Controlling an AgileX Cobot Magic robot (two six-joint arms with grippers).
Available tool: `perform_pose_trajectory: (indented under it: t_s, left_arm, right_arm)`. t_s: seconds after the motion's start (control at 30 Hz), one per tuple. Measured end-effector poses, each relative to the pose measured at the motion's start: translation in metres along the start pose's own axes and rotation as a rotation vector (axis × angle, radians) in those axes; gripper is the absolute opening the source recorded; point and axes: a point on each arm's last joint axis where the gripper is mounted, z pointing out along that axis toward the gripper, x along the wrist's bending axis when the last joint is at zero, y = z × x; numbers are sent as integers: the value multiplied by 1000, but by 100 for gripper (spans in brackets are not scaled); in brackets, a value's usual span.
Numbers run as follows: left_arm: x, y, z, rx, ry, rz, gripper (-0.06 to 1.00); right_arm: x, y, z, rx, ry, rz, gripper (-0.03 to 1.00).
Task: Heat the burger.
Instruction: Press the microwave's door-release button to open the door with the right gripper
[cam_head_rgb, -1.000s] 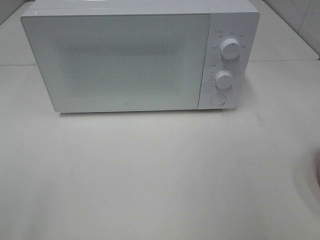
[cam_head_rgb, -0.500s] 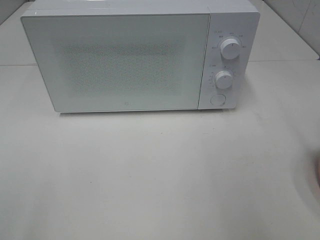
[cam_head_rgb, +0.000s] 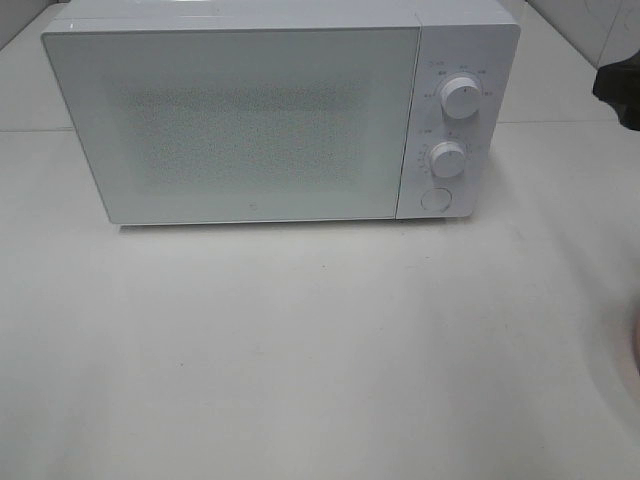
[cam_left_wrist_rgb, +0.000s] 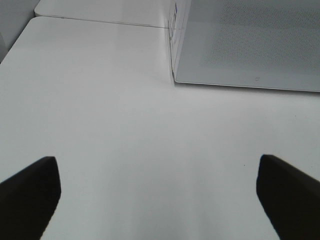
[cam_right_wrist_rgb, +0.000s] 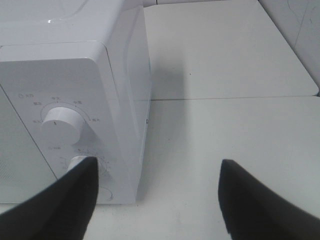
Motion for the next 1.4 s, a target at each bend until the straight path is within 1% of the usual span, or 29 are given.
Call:
perform_pose_trajectory:
  t_s: [0.2, 0.23, 0.3, 0.33, 0.37, 0.4, 0.43, 0.47, 0.5, 0.53, 0.6, 0.73, 0.9, 1.07, 1.13, 1.2, 1.23, 1.27, 1.33, 1.37, 1.4]
  left_arm:
    - [0, 0, 0, 0, 0, 0, 99]
    - [0, 0, 0, 0, 0, 0, 99]
    - [0, 0, 0, 0, 0, 0, 99]
    - [0, 0, 0, 0, 0, 0, 99]
    - [0, 0, 0, 0, 0, 0, 99]
    - [0, 0, 0, 0, 0, 0, 99]
    - [0, 0, 0, 0, 0, 0, 99]
    - [0, 0, 0, 0, 0, 0, 99]
    - [0, 0, 0, 0, 0, 0, 99]
    - [0, 0, 0, 0, 0, 0, 99]
    - [0, 0, 0, 0, 0, 0, 99]
    - [0, 0, 0, 0, 0, 0, 99]
    - [0, 0, 0, 0, 0, 0, 99]
    - [0, 0, 0, 0, 0, 0, 99]
    - [0, 0, 0, 0, 0, 0, 99]
    - [0, 0, 0, 0, 0, 0, 99]
    - [0, 0, 0, 0, 0, 0, 99]
    - [0, 0, 0, 0, 0, 0, 99]
    - [0, 0, 0, 0, 0, 0, 99]
    - [0, 0, 0, 0, 0, 0, 99]
    - [0, 0, 0, 0, 0, 0, 99]
  right_arm:
    - [0, -13, 10, 2, 7, -16, 67]
    - [2, -22, 14, 18, 18, -23, 67]
    - [10, -31, 19, 47, 53, -63, 67]
    - [10, -31, 19, 47, 53, -63, 67]
    - [20, -36, 22, 70, 91, -101, 67]
    - [20, -36, 22, 70, 91, -101, 67]
    - [24, -38, 24, 73, 107, -114, 67]
    - [33, -43, 27, 77, 142, -135, 67]
    - [33, -43, 27, 77, 142, -135, 67]
    - [40, -48, 31, 88, 169, -154, 67]
    - [43, -51, 33, 97, 180, -153, 67]
    - [56, -67, 42, 152, 201, -127, 67]
    - [67, -80, 47, 183, 206, -130, 67]
    - [78, -86, 49, 174, 204, -128, 67]
    - [81, -89, 50, 172, 189, -120, 67]
    - [85, -93, 51, 164, 147, -118, 67]
    - [85, -93, 51, 164, 147, -118, 67]
    - [87, -96, 51, 159, 113, -117, 67]
    - [88, -96, 51, 154, 99, -115, 67]
    - [89, -98, 51, 148, 52, -99, 67]
    - [89, -98, 51, 148, 52, -99, 67]
